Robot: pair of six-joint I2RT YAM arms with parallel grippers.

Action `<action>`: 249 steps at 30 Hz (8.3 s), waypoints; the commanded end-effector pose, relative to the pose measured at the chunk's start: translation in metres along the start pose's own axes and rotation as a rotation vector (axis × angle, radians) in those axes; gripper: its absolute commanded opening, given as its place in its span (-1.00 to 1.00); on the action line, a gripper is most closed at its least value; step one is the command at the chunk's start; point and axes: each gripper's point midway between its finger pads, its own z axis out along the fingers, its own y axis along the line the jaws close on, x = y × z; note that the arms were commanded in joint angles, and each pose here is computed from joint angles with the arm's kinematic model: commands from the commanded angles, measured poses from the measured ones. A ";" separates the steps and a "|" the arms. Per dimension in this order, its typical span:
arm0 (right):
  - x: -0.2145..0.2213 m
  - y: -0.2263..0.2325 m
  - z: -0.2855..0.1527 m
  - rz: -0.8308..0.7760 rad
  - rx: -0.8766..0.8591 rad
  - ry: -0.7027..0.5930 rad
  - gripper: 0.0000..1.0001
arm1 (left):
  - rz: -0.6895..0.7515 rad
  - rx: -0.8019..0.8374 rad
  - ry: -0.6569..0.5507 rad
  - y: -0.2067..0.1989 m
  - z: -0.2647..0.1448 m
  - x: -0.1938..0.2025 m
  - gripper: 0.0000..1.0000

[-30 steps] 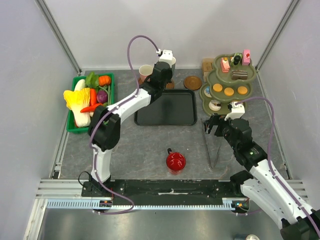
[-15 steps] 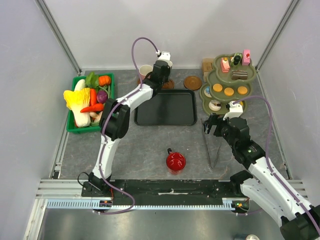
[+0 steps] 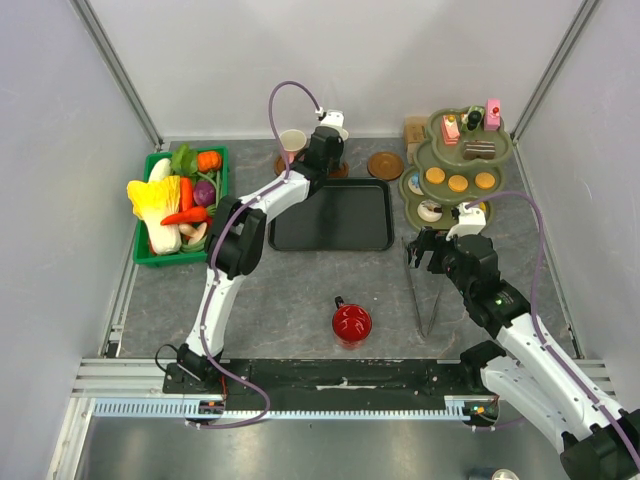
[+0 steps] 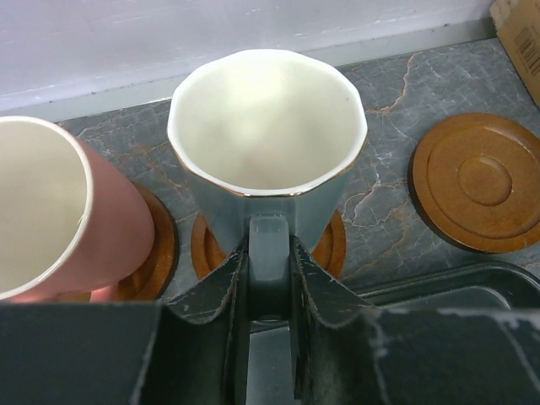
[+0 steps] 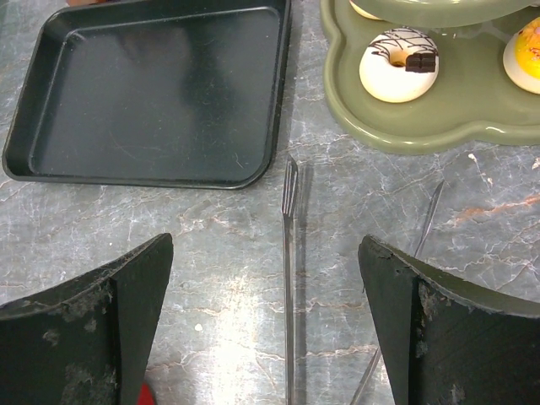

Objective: Serve the afternoon tea

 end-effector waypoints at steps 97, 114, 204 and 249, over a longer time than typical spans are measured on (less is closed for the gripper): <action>-0.017 -0.002 -0.002 -0.005 0.021 -0.063 0.96 | -0.126 -0.049 0.032 0.011 -0.013 0.003 -0.36; -0.016 -0.005 0.000 -0.014 0.039 -0.053 0.96 | -0.097 -0.015 -0.035 0.011 -0.014 -0.043 -0.96; 0.161 0.199 0.034 -0.497 -0.559 0.708 0.96 | -0.496 0.241 0.510 0.032 -0.423 0.188 0.70; -0.014 0.067 -0.048 -0.374 -0.104 0.244 0.96 | 1.116 1.672 0.383 -0.071 -0.415 0.154 0.57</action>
